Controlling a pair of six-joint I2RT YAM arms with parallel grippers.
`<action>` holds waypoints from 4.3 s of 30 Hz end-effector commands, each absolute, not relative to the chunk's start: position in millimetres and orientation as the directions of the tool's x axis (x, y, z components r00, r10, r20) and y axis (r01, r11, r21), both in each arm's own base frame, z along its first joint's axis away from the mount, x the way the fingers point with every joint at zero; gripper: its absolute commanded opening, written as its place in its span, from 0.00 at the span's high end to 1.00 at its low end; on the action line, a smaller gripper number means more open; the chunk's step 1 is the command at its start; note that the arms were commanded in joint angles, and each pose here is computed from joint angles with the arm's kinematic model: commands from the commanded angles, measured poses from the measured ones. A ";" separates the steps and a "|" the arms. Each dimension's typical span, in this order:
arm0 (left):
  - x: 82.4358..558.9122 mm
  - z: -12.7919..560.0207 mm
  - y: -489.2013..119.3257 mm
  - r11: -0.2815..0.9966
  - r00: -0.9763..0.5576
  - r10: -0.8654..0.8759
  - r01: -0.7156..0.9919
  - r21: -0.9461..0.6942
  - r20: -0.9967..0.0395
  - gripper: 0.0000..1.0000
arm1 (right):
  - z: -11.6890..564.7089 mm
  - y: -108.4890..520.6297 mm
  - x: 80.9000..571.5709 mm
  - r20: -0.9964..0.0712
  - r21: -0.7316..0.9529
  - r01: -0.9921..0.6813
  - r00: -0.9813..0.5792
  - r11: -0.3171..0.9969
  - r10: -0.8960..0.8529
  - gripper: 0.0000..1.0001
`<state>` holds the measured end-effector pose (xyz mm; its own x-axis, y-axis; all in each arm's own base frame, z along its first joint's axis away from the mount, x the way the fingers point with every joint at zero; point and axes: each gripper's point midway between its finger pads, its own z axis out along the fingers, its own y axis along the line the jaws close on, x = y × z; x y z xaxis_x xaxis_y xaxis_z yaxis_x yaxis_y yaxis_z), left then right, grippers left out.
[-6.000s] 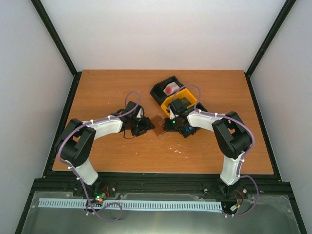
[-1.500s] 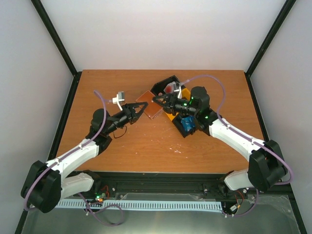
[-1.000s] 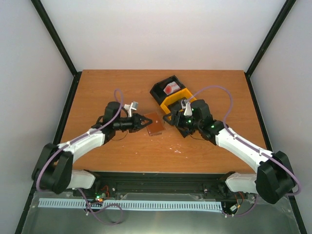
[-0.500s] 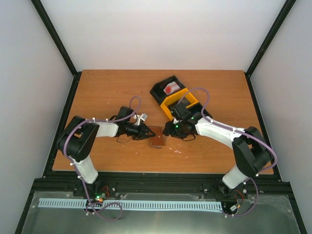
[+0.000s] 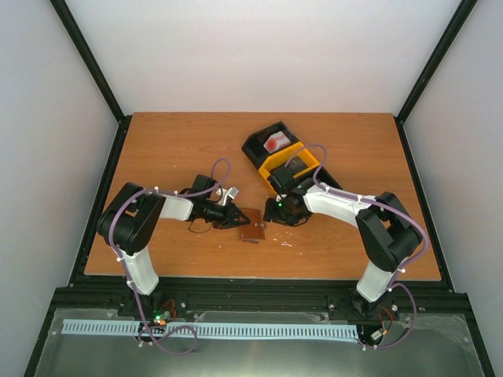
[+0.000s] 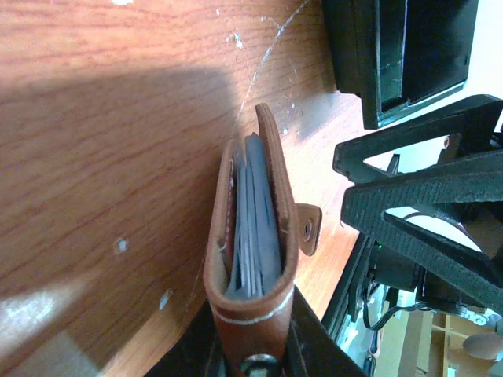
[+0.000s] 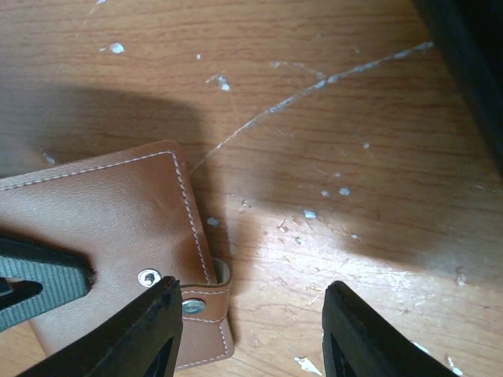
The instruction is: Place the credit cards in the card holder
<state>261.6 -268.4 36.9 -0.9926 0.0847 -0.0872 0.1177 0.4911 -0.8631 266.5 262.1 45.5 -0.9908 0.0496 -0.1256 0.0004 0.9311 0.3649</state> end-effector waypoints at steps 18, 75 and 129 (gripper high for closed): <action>272.4 23.9 -224.1 0.774 -0.995 -0.066 -0.008 -0.633 -0.069 0.46 | 50.8 313.0 262.7 -0.104 0.535 -0.101 -0.993 0.839 -0.053 0.64; 189.8 -59.1 -198.9 0.981 -0.994 0.010 -0.012 -0.194 0.112 0.83 | 37.8 300.3 239.6 -0.103 0.580 -0.025 -0.994 0.814 0.043 0.74; 186.2 -69.4 -205.2 0.976 -0.991 0.048 0.019 -0.216 0.129 0.95 | -20.0 278.4 232.4 0.010 0.299 0.020 -1.000 0.954 0.018 0.97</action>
<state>261.9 -259.2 6.2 -0.9901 0.0008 -0.1404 0.0670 0.8816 -0.4673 250.0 300.5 30.4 -0.9986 0.0300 -0.0442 0.0048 0.8752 0.4838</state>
